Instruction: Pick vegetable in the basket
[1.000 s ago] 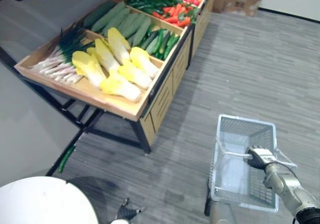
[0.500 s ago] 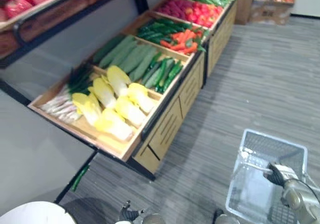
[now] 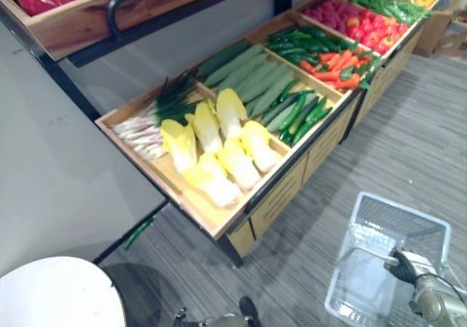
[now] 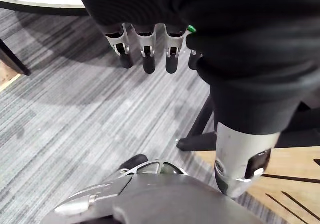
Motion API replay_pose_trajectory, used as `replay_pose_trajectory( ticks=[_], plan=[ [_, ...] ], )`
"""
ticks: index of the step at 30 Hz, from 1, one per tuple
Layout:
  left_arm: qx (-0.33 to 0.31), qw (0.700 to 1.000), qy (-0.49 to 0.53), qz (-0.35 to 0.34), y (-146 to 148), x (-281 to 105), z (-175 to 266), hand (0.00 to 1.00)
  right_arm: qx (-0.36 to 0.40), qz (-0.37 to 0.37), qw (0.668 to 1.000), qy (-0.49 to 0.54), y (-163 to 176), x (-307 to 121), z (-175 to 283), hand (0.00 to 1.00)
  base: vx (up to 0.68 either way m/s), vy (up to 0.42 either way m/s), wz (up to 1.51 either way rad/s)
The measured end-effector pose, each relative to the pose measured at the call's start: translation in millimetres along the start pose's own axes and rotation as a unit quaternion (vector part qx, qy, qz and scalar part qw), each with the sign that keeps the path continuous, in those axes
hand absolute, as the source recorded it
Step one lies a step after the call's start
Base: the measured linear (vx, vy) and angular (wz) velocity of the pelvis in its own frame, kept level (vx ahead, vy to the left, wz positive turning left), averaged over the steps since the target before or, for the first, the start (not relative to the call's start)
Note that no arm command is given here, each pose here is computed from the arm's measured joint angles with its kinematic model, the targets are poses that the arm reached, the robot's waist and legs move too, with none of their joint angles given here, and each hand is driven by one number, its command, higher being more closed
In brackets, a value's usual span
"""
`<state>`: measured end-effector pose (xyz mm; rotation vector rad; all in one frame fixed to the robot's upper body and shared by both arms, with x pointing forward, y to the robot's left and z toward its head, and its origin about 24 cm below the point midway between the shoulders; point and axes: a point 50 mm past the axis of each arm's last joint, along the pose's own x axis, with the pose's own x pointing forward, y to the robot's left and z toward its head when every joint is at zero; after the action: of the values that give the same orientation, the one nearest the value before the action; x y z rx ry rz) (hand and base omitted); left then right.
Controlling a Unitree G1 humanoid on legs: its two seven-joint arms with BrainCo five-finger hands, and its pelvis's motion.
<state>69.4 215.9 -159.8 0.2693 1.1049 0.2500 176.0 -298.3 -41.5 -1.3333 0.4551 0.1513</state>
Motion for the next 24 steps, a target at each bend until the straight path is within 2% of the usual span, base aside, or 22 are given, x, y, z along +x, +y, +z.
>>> replay_pose_trajectory(
  ticks=[6,10,13,16,19,24],
  plan=[
    [0.011,0.999,0.001,0.041,24,4,2,0.0,0.025,0.004,0.999,-0.02,9,7,21,1.0,0.08,-0.074,0.49],
    [-0.002,0.999,-0.008,0.051,27,7,11,0.0,0.023,0.013,0.999,-0.022,13,7,22,1.0,0.13,-0.303,0.62],
    [0.001,0.998,-0.014,0.062,36,9,14,0.0,0.027,0.013,0.999,-0.029,13,8,26,1.0,0.1,-0.555,0.74],
    [-0.029,0.999,0.008,0.023,-1,2,5,0.0,0.005,0.018,1.0,0.001,7,14,11,1.0,0.13,-0.387,0.4],
    [-0.072,0.997,0.024,0.031,-1,0,-4,0.0,0.011,0.023,1.0,0.007,9,13,7,1.0,0.08,-0.339,0.39],
    [-0.081,0.996,0.025,0.035,1,0,-4,0.0,0.012,0.045,0.999,0.027,22,-1,-5,1.0,0.02,-0.165,0.46]
  ],
)
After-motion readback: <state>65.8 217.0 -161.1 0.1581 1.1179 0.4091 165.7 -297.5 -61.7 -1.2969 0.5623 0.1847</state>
